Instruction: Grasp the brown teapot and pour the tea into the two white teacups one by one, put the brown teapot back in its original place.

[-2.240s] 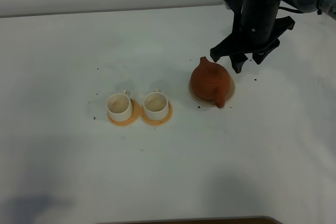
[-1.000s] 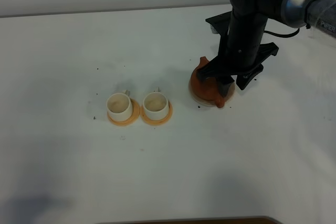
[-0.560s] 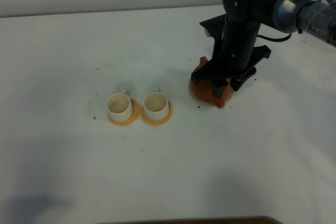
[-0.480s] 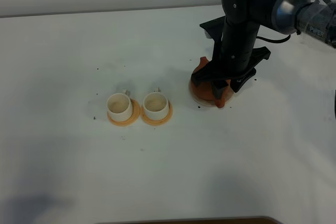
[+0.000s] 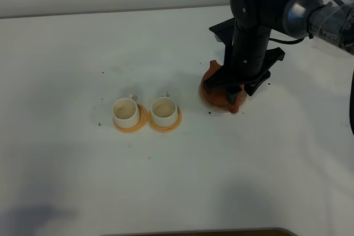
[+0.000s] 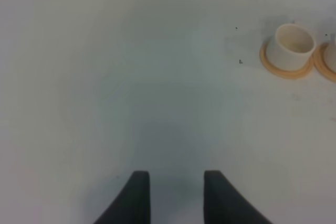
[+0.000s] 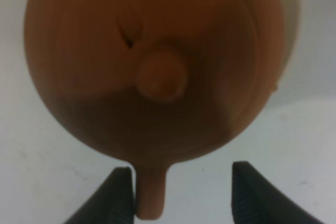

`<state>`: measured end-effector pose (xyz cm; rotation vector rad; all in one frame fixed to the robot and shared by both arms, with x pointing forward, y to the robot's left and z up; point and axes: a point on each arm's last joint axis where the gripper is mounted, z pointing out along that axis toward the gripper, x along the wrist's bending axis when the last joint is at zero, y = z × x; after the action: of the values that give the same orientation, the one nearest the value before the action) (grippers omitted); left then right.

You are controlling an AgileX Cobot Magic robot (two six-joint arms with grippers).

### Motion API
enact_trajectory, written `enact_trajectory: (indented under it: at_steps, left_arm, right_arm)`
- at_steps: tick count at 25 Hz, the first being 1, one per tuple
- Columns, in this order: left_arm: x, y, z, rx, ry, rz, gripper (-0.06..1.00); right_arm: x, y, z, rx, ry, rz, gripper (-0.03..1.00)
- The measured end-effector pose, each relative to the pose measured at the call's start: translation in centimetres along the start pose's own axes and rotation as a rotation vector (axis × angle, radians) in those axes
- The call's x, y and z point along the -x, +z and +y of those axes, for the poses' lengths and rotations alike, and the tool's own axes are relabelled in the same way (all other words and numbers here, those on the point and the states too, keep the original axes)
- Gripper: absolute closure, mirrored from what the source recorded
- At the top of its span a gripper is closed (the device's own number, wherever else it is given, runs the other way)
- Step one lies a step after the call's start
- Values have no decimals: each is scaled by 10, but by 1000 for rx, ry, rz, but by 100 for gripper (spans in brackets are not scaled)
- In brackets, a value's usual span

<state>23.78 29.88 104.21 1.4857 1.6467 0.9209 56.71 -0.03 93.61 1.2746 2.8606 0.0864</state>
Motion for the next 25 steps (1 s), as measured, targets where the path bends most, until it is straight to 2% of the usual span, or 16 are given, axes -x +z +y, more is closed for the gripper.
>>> enact_trajectory:
  at_steps: [13,18,25]
  left_arm:
    - [0,0,0,0,0,0,65]
    - [0,0,0,0,0,0,65]
    - [0,0,0,0,0,0,65]
  right_arm:
    - [0,4,0,-6,-32,-14,54]
    - [-3,4,0,-6,-43,-19,61]
    - [-7,8,0,-14,-61,-29,77]
